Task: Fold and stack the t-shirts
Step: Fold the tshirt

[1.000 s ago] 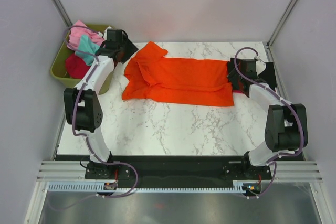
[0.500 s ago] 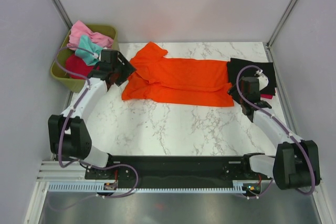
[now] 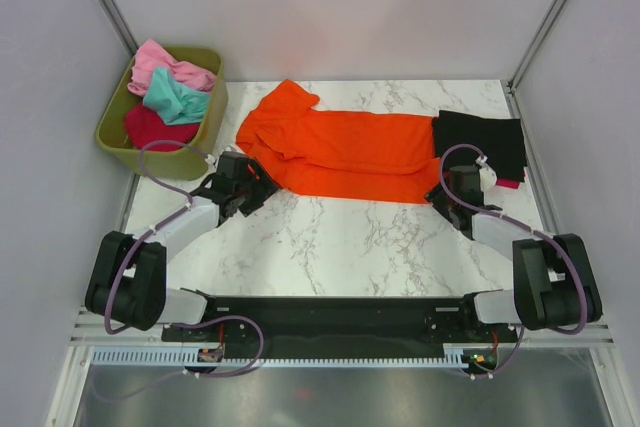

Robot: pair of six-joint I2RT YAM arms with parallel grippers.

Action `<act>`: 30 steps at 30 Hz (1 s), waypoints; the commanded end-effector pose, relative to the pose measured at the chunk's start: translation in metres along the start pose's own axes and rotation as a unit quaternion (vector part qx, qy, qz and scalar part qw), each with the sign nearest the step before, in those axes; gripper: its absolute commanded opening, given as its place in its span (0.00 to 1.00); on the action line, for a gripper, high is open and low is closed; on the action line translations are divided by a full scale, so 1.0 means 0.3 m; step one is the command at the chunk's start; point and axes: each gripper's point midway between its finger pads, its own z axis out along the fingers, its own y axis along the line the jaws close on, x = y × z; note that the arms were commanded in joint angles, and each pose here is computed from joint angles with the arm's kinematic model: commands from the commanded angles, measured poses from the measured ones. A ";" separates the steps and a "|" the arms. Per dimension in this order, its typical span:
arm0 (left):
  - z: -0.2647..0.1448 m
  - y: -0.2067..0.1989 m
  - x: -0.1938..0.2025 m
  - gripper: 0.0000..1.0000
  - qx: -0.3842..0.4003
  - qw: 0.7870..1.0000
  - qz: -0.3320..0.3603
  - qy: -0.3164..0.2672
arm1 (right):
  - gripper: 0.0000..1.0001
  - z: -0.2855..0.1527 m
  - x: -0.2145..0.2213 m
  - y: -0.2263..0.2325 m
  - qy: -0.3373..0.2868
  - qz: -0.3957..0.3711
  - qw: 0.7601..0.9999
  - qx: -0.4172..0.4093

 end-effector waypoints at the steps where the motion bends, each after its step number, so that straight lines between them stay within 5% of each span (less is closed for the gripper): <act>1: -0.020 -0.082 -0.100 0.78 0.045 0.997 0.013 -0.064 | 0.60 0.043 -0.027 0.044 -0.014 0.025 1.000 -0.014; 3: -0.021 -0.074 -0.105 0.79 0.039 0.997 0.011 -0.067 | 0.55 0.057 -0.026 0.041 -0.013 0.026 1.000 -0.007; 8: 0.001 -0.054 -0.113 0.80 0.029 0.998 0.001 -0.061 | 0.01 0.016 -0.077 0.020 -0.043 0.038 0.998 0.000; 16: 0.056 -0.048 -0.137 0.80 0.029 0.997 -0.014 -0.076 | 0.00 -0.089 -0.147 -0.036 -0.105 0.067 0.992 0.007; 30: 0.137 -0.033 -0.097 0.75 0.046 0.992 -0.085 -0.079 | 0.00 -0.105 -0.145 -0.029 -0.099 0.072 0.992 -0.010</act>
